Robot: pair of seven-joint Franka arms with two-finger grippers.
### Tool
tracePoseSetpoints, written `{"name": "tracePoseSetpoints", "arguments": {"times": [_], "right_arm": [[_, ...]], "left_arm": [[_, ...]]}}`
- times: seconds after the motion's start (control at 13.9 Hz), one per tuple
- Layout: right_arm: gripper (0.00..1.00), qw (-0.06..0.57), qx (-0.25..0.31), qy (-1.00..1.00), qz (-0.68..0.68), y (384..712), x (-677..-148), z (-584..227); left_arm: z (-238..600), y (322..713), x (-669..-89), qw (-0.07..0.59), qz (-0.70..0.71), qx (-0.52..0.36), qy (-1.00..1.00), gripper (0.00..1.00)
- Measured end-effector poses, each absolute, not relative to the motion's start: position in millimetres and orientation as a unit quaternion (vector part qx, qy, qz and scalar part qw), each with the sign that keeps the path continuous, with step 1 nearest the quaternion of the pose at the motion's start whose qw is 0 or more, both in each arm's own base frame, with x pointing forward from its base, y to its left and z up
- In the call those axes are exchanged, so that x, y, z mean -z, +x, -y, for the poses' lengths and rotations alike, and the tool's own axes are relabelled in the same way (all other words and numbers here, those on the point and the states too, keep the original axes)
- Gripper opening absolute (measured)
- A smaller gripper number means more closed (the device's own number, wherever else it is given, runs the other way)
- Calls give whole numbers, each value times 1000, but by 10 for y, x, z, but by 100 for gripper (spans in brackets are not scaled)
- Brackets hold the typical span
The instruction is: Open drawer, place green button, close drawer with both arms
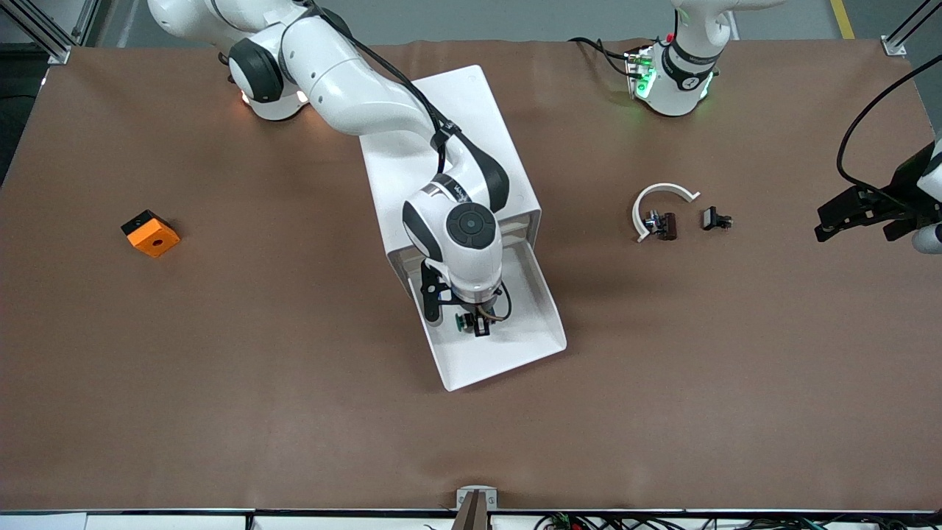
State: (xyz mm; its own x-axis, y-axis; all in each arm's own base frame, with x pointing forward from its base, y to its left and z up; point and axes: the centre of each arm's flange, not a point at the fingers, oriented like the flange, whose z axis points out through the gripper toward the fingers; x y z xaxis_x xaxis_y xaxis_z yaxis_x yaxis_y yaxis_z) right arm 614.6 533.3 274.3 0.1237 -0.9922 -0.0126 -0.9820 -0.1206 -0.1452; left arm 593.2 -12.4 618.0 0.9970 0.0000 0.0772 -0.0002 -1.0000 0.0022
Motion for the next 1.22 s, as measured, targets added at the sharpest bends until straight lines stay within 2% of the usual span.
{"name": "tracePoseSetpoints", "arguments": {"times": [0.29,0.5,0.79,1.22], "right_arm": [[98,60,42,-749,-659,6139,-2749,-5345],[100,65,36,-747,-661,6151,-2830,-5348],[100,54,13,-740,-670,6243,-3189,-5164],[100,81,-14,-757,-649,6482,-4073,-4680]], "left_arm": [[125,5932,-6180,1,0,-39,999,100],[125,5932,-6180,1,0,-39,999,100],[133,5934,-6173,1,1,-38,999,100],[217,6170,-5785,22,3,-28,999,100]]}}
